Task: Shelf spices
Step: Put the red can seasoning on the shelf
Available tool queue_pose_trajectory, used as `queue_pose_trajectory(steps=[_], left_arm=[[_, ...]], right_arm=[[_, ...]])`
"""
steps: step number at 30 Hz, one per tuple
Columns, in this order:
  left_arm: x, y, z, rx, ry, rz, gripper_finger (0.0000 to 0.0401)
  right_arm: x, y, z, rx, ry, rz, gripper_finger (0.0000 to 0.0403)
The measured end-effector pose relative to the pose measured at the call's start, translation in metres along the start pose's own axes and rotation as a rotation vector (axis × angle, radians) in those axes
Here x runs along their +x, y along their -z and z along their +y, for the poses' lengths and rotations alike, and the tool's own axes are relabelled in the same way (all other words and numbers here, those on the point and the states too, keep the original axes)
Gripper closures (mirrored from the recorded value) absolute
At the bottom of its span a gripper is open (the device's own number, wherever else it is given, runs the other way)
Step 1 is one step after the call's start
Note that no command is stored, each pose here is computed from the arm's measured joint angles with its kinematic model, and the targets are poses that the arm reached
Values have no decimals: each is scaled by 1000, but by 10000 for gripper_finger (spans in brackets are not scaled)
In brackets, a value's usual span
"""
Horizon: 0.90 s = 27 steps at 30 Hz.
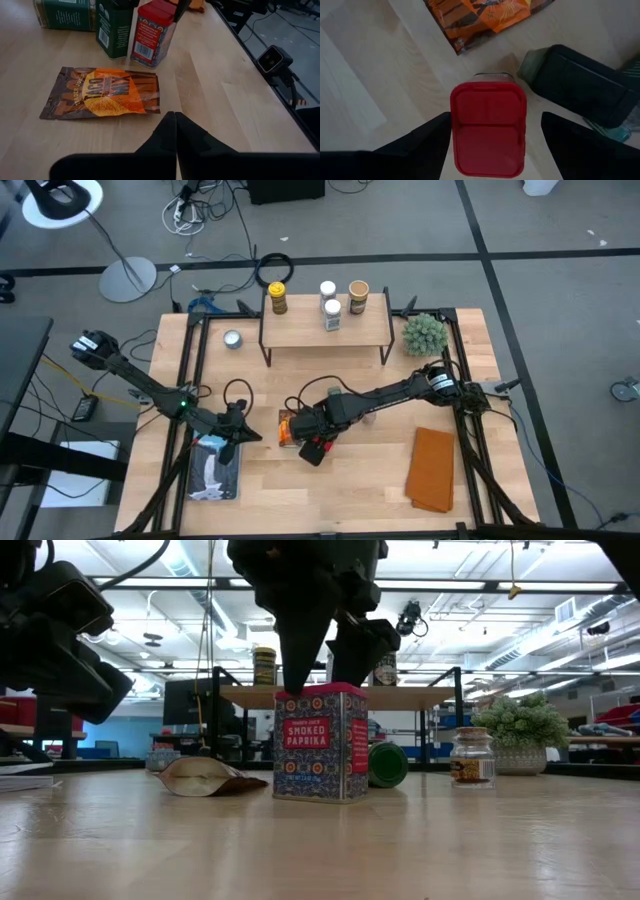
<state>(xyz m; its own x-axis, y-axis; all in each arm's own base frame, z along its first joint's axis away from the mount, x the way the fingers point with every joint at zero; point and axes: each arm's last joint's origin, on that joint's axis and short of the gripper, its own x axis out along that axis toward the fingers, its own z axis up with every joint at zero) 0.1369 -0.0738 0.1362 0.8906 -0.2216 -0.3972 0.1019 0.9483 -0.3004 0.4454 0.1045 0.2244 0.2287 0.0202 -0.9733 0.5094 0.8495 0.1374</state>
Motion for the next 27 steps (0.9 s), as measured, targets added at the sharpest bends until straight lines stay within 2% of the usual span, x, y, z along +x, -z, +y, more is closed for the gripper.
queue_pose_trajectory(steps=[7,14,27], left_arm=[[0,0,0,-2,2,-4,400],[0,0,0,12,-2,2,400],[0,-1,2,36,-51,-21,400]], right_arm=[[0,1,1,0,-11,10,97],[0,5,5,-36,-73,72,97],[4,6,1,-6,-18,59,97]])
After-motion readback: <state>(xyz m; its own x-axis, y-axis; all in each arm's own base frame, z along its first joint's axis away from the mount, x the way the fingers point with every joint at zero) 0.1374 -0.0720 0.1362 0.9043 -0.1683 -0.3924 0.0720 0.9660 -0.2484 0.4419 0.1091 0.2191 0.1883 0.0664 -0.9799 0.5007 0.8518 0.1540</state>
